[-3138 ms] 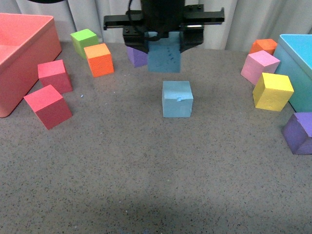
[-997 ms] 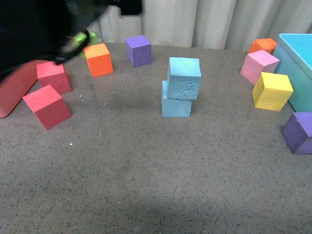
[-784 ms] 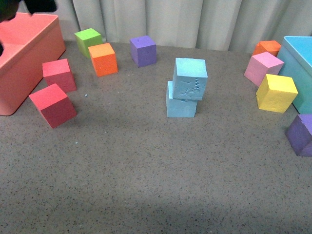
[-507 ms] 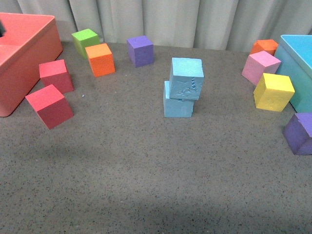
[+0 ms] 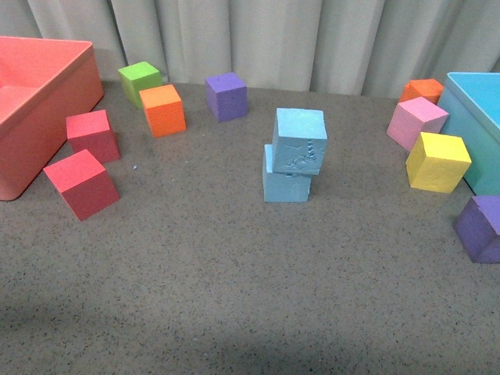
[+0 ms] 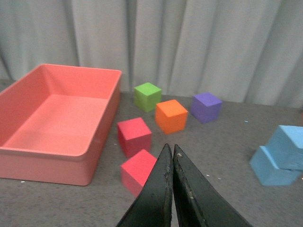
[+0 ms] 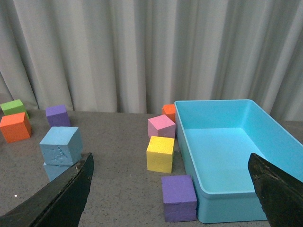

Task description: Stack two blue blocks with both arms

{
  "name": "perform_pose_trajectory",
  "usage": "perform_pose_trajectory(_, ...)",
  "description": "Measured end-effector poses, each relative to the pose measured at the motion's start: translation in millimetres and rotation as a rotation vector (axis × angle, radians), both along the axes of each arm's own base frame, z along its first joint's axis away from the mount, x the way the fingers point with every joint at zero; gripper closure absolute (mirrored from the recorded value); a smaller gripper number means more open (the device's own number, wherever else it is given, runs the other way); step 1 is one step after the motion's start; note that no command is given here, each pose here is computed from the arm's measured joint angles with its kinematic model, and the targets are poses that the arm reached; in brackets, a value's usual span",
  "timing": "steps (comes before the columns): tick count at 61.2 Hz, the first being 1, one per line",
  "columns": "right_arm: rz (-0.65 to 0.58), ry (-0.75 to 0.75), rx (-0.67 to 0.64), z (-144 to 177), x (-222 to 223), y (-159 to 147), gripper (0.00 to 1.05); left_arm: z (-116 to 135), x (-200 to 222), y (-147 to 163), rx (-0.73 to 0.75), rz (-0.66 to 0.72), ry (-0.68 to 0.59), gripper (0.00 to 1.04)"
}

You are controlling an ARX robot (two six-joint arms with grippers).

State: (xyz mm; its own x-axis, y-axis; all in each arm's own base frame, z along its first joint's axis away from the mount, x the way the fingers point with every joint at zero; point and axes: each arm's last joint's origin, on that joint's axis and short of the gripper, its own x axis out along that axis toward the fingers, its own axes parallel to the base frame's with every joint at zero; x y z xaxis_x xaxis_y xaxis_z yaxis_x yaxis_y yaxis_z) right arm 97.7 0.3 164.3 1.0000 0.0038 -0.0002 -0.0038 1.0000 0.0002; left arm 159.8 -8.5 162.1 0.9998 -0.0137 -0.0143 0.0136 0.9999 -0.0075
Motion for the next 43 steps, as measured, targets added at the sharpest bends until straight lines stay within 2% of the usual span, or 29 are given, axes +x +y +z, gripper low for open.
perform_pose_trajectory(8,-0.001,0.0,0.0,0.0,0.0,0.0,0.1,0.9,-9.7,7.9,0.0,0.015,-0.004,1.01)
perform_pose_trajectory(43,0.0,0.0,0.0,0.0,0.0,0.0,0.1,10.8,-36.6,8.2,0.0,0.013,-0.035,1.01)
